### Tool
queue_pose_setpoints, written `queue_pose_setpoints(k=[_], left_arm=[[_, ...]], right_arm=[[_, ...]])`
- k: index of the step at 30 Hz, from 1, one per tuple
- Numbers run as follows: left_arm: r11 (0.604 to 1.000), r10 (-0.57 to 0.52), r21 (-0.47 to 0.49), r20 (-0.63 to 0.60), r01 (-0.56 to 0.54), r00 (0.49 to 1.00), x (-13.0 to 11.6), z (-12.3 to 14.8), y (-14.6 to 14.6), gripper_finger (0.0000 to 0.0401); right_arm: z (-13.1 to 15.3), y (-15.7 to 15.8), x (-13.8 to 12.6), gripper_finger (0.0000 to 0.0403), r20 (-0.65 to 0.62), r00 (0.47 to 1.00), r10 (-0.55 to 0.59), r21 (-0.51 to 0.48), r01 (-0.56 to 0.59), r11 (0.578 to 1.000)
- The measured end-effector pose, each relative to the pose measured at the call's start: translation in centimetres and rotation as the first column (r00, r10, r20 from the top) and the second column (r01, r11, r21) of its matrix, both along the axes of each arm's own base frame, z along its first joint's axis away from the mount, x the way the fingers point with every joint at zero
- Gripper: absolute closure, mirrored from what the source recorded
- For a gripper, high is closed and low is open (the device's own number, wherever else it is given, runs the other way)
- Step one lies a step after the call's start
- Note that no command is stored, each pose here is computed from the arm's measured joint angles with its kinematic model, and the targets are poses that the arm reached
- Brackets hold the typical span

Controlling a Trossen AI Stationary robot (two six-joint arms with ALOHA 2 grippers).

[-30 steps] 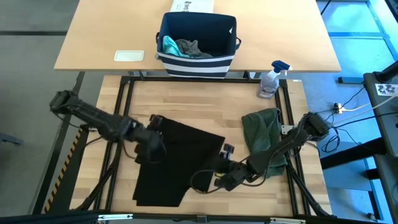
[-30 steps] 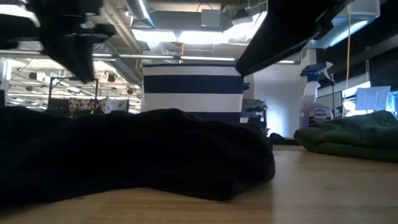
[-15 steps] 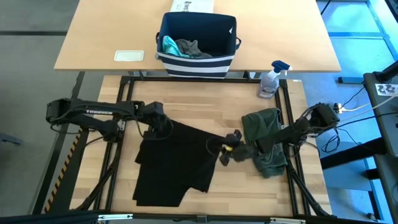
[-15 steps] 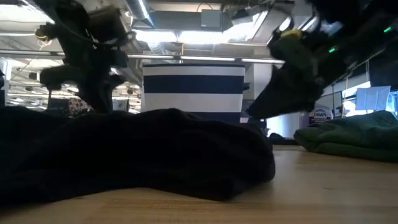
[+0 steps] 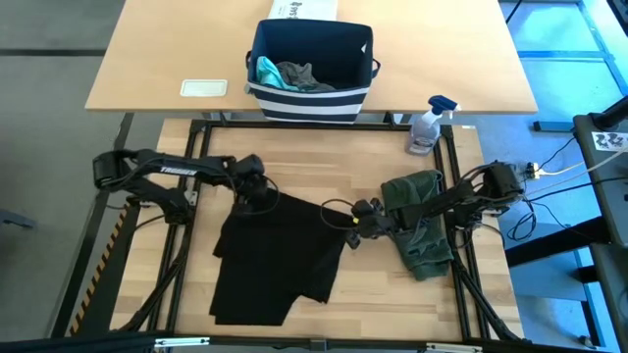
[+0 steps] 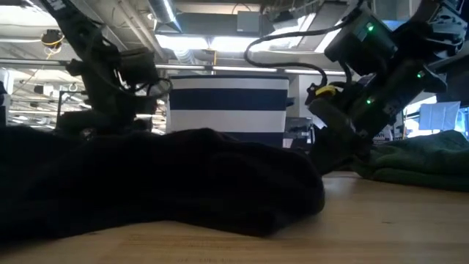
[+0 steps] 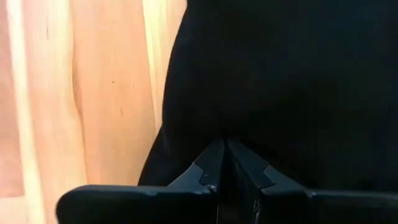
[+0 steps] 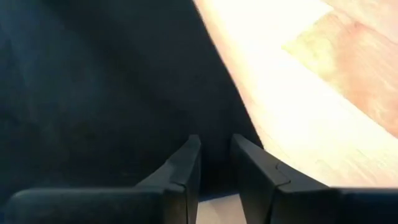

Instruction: Fold Laundry from Bin

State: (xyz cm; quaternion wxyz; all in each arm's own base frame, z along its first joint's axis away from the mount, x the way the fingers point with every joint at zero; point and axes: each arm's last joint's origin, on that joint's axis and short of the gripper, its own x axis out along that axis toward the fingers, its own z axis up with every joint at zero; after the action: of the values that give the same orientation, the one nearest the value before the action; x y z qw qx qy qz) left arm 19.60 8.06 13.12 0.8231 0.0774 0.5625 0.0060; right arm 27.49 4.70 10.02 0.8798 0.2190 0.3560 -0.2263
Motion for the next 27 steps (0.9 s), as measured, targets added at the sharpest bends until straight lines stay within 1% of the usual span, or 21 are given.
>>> queue_pose_setpoints(k=[3, 6, 8, 11, 14, 17, 20, 22, 24, 27], left_arm=[[0.999, 0.02, 0.043, 0.022, -0.021, 1.0, 0.5, -0.4, 0.8, 0.0388], [0.991, 0.066, 0.113, 0.052, -0.072, 0.996, 0.8, -0.4, 1.7, 0.0388], [0.979, 0.1, 0.169, 0.073, -0.111, 0.992, 0.9, -0.3, 2.2, 0.0388], [0.95, 0.152, 0.257, 0.116, -0.177, 0.982, 1.2, 0.1, 3.0, 0.0388], [0.937, 0.17, 0.288, 0.123, -0.199, 0.978, 1.4, 0.7, 3.5, 0.0385], [0.933, 0.158, 0.297, 0.164, -0.202, 0.974, 1.7, 2.3, 3.5, 0.038], [0.932, 0.129, 0.308, 0.209, -0.19, 0.97, 1.8, 4.6, 2.8, 0.0375], [0.937, 0.095, 0.309, 0.224, -0.164, 0.97, 1.6, 6.4, 1.8, 0.0372], [0.949, 0.05, 0.294, 0.221, -0.115, 0.974, 1.3, 8.0, 0.3, 0.0372], [0.968, -0.015, 0.246, 0.219, -0.041, 0.976, 0.5, 9.7, -2.9, 0.0372]], right_arm=[[-0.3, -0.5, -0.1, 0.0315, -0.019, 0.998, -0.057, -0.008, 0.057, 0.998], [-0.3, -1.4, -0.4, 0.0315, -0.04, 0.992, -0.119, -0.048, 0.117, 0.992], [-0.3, -2.3, -0.4, 0.0315, -0.053, 0.986, -0.158, -0.065, 0.154, 0.986], [-0.5, -3.9, -0.6, 0.0315, -0.083, 0.972, -0.219, -0.082, 0.212, 0.974], [-0.6, -5.3, -0.9, 0.0315, -0.114, 0.955, -0.274, -0.114, 0.261, 0.959], [-0.3, -6.2, -0.9, 0.0315, -0.112, 0.955, -0.273, -0.129, 0.258, 0.957], [0.4, -6.3, -1.0, 0.0315, -0.095, 0.961, -0.259, -0.127, 0.247, 0.961], [0.7, -6.3, -1.1, 0.0315, -0.092, 0.964, -0.248, -0.125, 0.236, 0.964], [0.9, -6.2, -1.1, 0.0315, -0.09, 0.967, -0.24, -0.115, 0.229, 0.967], [1.0, -6.2, -1.1, 0.0315, -0.087, 0.968, -0.235, -0.106, 0.225, 0.969]])
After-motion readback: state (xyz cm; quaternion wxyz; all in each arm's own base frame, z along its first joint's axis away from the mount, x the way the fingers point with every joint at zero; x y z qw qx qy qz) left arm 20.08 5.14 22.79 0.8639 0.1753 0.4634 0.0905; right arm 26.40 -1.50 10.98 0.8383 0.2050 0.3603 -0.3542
